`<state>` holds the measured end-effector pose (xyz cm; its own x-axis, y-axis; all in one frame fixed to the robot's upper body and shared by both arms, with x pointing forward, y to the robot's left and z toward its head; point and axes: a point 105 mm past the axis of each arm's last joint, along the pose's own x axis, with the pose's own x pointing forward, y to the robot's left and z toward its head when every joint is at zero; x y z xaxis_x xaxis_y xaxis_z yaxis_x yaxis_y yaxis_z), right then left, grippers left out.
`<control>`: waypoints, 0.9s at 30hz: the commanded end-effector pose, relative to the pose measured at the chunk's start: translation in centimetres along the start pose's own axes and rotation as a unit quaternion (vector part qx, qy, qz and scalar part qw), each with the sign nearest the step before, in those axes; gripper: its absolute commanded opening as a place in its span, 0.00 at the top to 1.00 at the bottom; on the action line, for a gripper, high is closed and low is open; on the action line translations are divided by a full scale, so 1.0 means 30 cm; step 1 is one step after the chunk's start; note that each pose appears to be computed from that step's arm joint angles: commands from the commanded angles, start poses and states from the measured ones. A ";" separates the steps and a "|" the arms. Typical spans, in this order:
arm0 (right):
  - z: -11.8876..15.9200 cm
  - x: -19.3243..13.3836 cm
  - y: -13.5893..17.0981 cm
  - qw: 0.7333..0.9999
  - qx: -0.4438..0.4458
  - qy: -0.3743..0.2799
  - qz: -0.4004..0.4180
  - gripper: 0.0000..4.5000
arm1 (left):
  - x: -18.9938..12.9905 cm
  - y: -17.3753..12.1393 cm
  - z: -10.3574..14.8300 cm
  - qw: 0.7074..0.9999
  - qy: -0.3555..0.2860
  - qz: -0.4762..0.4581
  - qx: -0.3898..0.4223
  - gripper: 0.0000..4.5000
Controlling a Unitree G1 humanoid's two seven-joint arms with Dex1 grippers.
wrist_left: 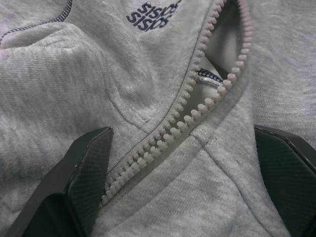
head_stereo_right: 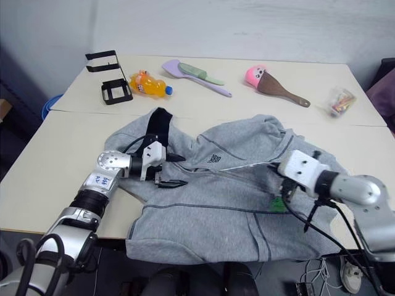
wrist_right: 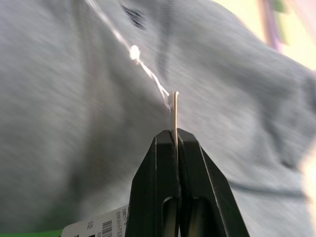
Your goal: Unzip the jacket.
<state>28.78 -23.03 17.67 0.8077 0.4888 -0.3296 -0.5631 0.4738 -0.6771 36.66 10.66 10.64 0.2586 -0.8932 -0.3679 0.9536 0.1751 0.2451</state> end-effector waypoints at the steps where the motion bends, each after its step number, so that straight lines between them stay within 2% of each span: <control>1: -0.042 -0.110 -0.074 0.997 -0.019 0.044 -0.056 0.99 | -0.011 -0.057 -0.164 0.994 0.088 -0.007 -0.070 0.00; 4: -0.154 -0.247 -0.099 0.989 0.006 0.119 -0.085 0.99 | -0.029 -0.047 -0.200 0.990 0.113 0.015 -0.083 0.00; 8: -0.274 -0.391 -0.124 0.975 0.036 0.186 -0.118 0.99 | -0.035 -0.060 -0.219 0.988 0.122 0.014 -0.091 0.00; 11: -0.406 -0.526 -0.174 0.950 0.051 0.255 -0.175 0.99 | -0.042 -0.081 -0.247 0.987 0.145 0.004 -0.074 0.00; 14: -0.470 -0.584 -0.246 0.930 0.036 0.279 -0.235 0.99 | -0.041 -0.085 -0.248 0.987 0.142 0.008 -0.080 0.00; 18: -0.530 -0.610 -0.289 0.914 0.019 0.301 -0.272 0.99 | -0.045 -0.091 -0.256 0.986 0.147 0.006 -0.078 0.00; 22: -0.528 -0.578 -0.340 0.905 -0.014 0.278 -0.322 0.99 | -0.052 -0.092 -0.261 0.986 0.148 0.007 -0.078 0.00; 24: -0.526 -0.550 -0.345 0.907 -0.014 0.262 -0.330 0.99 | -0.054 -0.094 -0.263 0.986 0.148 0.006 -0.077 0.00; 27: -0.543 -0.485 -0.289 0.926 0.048 0.235 -0.293 0.99 | -0.052 -0.090 -0.251 0.988 0.134 0.011 -0.074 0.00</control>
<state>24.67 -46.69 18.14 0.9477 -0.2681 -0.1733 0.0155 0.5807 -0.8139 36.26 12.58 8.35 0.3184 -0.8335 -0.4515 0.9451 0.2417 0.2201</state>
